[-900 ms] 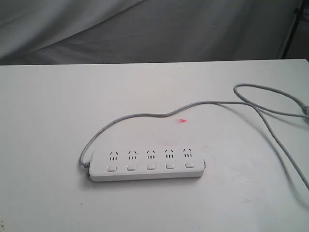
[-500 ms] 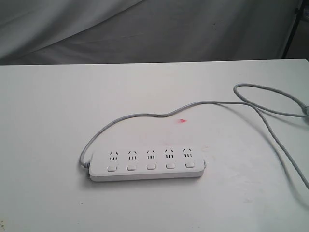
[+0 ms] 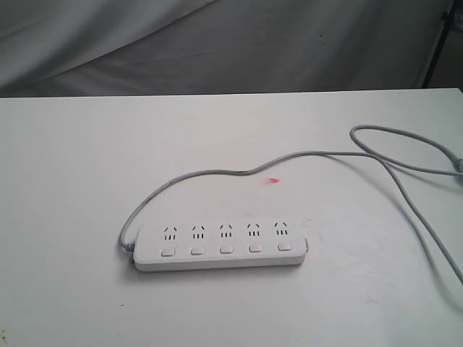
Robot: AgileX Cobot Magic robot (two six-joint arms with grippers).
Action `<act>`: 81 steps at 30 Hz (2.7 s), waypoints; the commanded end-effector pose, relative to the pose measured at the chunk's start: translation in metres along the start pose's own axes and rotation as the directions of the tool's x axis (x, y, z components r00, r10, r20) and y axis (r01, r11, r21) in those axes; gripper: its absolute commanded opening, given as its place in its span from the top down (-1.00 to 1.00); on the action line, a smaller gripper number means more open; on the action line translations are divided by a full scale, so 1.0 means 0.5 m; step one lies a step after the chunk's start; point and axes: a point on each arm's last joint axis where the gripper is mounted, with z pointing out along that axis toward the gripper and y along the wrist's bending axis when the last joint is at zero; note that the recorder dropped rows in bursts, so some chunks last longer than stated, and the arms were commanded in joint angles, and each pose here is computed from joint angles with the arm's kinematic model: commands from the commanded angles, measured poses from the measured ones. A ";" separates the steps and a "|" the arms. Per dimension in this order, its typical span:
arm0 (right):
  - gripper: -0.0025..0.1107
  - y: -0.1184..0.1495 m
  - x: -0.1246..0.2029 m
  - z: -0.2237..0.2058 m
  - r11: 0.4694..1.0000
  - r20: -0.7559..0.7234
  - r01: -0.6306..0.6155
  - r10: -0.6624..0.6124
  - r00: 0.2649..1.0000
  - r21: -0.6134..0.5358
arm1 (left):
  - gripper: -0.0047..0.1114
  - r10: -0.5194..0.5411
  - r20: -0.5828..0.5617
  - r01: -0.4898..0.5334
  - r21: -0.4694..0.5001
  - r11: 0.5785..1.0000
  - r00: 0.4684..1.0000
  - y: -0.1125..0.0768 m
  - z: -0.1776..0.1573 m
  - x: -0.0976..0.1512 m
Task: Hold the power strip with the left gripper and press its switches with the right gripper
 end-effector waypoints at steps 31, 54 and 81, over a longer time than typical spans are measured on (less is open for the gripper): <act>0.96 0.000 0.001 0.000 1.000 0.004 0.001 -0.001 1.000 0.000 | 0.91 0.023 0.013 -0.023 -0.010 1.000 1.000 0.007 -0.025 -0.057; 0.96 0.000 0.001 0.000 1.000 0.004 0.001 -0.001 1.000 0.000 | 0.91 0.016 0.016 -0.016 0.017 1.000 1.000 0.025 0.021 -0.330; 0.96 0.000 0.001 0.000 1.000 0.004 0.001 -0.001 1.000 0.000 | 0.91 0.118 -0.099 -0.115 0.037 0.993 0.988 0.067 0.260 -0.381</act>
